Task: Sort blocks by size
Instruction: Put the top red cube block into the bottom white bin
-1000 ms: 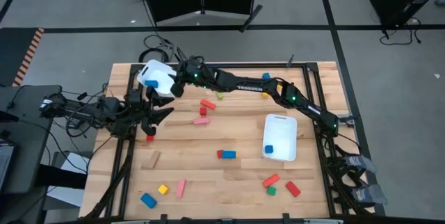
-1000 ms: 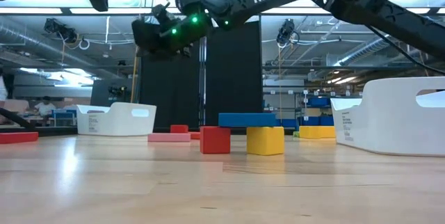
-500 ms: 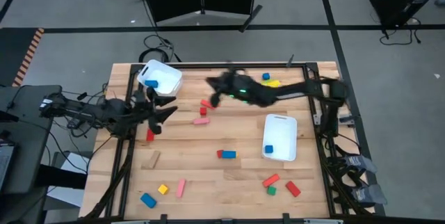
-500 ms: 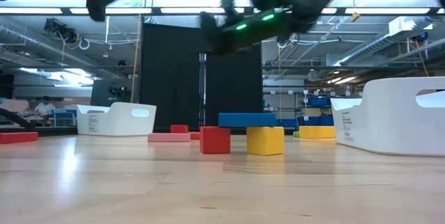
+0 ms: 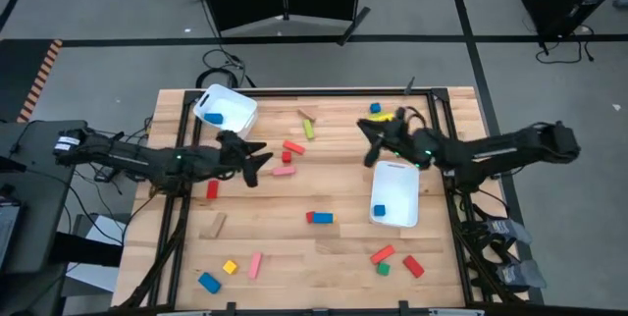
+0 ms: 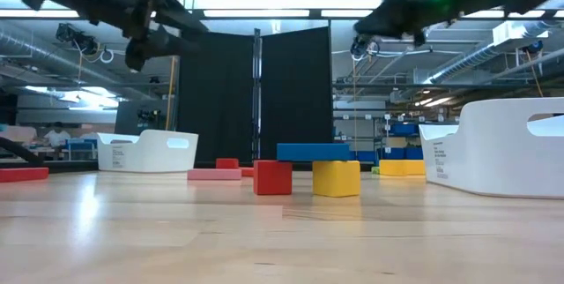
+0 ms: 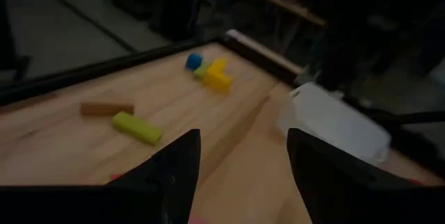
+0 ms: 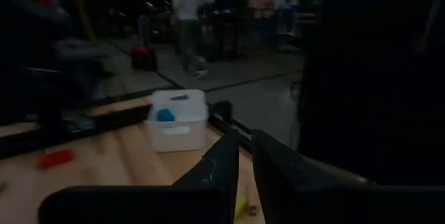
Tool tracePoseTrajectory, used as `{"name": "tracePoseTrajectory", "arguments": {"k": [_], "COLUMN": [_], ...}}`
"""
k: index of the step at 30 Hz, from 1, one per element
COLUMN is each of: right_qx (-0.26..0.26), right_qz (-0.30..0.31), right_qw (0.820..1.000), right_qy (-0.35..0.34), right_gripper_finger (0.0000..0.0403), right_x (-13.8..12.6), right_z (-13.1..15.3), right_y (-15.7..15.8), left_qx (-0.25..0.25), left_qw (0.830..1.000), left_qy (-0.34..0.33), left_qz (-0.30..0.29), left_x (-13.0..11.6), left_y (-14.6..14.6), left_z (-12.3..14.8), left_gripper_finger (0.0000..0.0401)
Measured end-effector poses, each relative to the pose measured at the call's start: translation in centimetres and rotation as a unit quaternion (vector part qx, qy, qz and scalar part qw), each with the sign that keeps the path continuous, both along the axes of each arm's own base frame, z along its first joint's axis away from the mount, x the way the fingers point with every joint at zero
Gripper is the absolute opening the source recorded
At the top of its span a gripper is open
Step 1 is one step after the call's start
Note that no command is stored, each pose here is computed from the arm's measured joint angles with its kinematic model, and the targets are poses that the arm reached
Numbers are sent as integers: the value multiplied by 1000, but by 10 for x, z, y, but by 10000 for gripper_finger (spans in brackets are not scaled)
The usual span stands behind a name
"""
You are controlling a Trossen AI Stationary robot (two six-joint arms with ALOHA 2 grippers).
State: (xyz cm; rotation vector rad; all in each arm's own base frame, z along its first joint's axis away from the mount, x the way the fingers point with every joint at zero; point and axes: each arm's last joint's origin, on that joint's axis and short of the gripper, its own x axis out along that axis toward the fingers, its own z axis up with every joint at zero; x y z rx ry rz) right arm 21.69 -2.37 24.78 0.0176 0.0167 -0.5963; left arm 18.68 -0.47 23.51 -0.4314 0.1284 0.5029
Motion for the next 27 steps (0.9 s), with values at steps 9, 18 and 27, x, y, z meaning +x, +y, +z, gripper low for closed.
{"name": "tracePoseTrajectory", "arguments": {"k": [9, 18, 27], "right_qx": [1, -12, -16], "right_qz": [54, 63, 61], "right_qw": [996, 994, 995], "right_qy": [74, 91, 83], "right_gripper_finger": [53, 53, 53], "right_x": [-23, -24, -23], "right_z": [-12, -13, -12], "right_y": [22, 25, 24], "left_qx": [-6, -74, -142], "left_qw": [992, 968, 951], "left_qy": [128, 239, 271], "left_qz": [-2, -3, 47], "left_x": [51, 99, 125], "left_y": [12, 37, 66], "left_z": [11, -23, -33], "left_gripper_finger": [223, 223, 238]}}
